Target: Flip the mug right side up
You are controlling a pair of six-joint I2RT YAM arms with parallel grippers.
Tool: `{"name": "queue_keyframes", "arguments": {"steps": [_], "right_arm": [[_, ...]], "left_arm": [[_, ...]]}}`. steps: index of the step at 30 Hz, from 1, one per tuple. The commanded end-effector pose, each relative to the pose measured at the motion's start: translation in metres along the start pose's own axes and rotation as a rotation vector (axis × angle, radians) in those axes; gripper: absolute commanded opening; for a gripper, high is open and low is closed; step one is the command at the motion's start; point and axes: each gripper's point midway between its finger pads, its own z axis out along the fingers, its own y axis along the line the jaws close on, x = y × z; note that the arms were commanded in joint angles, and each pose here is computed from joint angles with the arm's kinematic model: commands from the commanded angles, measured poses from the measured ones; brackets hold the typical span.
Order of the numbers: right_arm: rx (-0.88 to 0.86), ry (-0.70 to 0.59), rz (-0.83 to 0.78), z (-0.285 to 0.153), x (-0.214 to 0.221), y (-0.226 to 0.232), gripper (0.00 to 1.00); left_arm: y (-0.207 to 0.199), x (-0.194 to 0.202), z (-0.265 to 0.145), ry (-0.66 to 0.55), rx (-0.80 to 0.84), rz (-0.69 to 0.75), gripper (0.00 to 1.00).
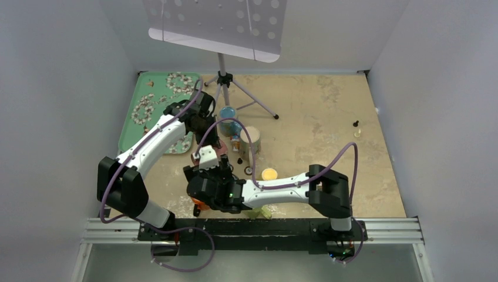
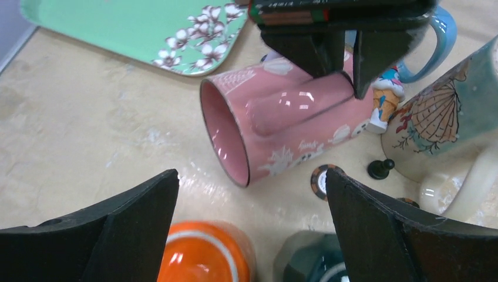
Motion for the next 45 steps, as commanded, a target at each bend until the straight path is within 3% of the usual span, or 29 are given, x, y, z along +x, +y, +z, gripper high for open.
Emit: {"name": "queue_keyframes", "arguments": {"steps": [1,10,16,22,27,28,33,34,36,38,45], "right_arm": [[0.087,-0.027,0.067,0.027,-0.017,-0.012,0.97],[0.21,0.021,0.014,0.035,0.01,-0.039,0.94],[0.263,0.04,0.017,0.047,0.018,-0.055,0.82],[0.25,0.029,0.019,0.052,0.013,-0.057,0.49],[0.261,0.041,0.031,0.052,0.015,-0.063,0.04],[0.264,0.043,0.035,0.051,0.014,-0.065,0.0],[0.252,0.048,0.059,0.045,0.005,-0.069,0.0],[0.23,0.057,0.07,0.045,0.003,-0.068,0.0],[0.174,0.069,0.091,0.045,-0.001,-0.063,0.0],[0.138,0.086,0.111,0.044,0.0,-0.061,0.0],[0.053,0.114,0.139,0.04,-0.001,-0.057,0.0]], "left_arm": [[-0.023,-0.013,-0.016,-0.045,0.093,-0.027,0.0],[-0.027,-0.014,-0.02,-0.049,0.11,-0.029,0.0],[-0.028,-0.011,-0.022,-0.042,0.12,-0.032,0.0],[-0.028,-0.002,-0.019,-0.015,0.131,-0.041,0.0],[-0.027,0.002,-0.018,-0.007,0.136,-0.036,0.0],[-0.027,0.003,-0.018,-0.005,0.14,-0.032,0.0],[-0.024,0.001,-0.021,-0.025,0.141,0.051,0.0],[-0.022,-0.001,-0.021,-0.031,0.128,0.072,0.06],[-0.015,-0.003,-0.021,-0.034,0.09,0.113,0.28],[-0.01,-0.006,-0.019,-0.04,0.062,0.153,0.41],[-0.025,-0.028,-0.031,-0.129,0.123,0.267,0.54]]}}
